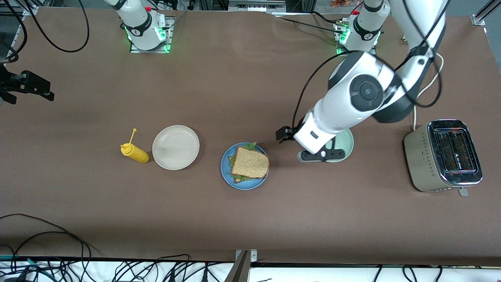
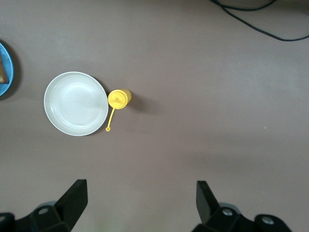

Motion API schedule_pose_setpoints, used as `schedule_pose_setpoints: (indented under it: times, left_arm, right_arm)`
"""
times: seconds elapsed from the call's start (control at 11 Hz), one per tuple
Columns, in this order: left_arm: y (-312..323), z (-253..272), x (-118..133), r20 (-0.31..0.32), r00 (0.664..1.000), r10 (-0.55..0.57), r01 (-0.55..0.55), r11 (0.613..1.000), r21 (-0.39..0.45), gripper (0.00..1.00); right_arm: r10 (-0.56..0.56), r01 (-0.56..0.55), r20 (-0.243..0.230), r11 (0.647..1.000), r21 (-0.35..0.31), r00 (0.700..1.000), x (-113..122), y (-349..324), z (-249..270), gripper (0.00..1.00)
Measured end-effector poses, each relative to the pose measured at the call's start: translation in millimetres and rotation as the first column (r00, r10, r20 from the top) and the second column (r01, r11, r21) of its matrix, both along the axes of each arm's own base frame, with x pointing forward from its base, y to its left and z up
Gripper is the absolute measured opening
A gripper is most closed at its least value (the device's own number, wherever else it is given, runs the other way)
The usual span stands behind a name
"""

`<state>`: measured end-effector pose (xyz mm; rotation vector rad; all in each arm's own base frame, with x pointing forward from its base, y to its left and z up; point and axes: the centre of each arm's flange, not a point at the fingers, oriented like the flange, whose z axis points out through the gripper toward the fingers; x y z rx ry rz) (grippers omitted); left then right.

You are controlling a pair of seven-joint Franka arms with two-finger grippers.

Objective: Make sandwich in blue plate with both arms

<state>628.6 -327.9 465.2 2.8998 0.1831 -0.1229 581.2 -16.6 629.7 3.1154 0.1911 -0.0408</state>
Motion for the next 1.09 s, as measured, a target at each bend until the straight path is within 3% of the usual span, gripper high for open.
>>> schedule_pose_setpoints:
  times: [0.45, 0.82, 1.09]
  left_arm:
    - [78.1, 72.7, -12.2, 0.001, 0.999, 0.048, -0.048, 0.989, 0.14, 1.0]
    - [140.2, 118.6, -24.3, 0.035, 0.999, -0.024, 0.016, 0.978, 0.207, 1.0]
    - [193.0, 137.7, -33.6, 0.039, 0.997, -0.071, 0.061, 0.973, 0.222, 1.0]
  right_arm:
    - [-0.003, 0.003, 0.003, 1.0, -0.004, 1.0, 0.6, -1.9, 0.1, 1.0]
    - [-0.004, 0.005, 0.041, 1.0, -0.008, 0.999, 0.5, -2.6, 16.9, 1.0]
    - [-0.004, 0.005, 0.042, 1.0, -0.018, 0.999, 0.4, -3.2, 18.1, 1.0]
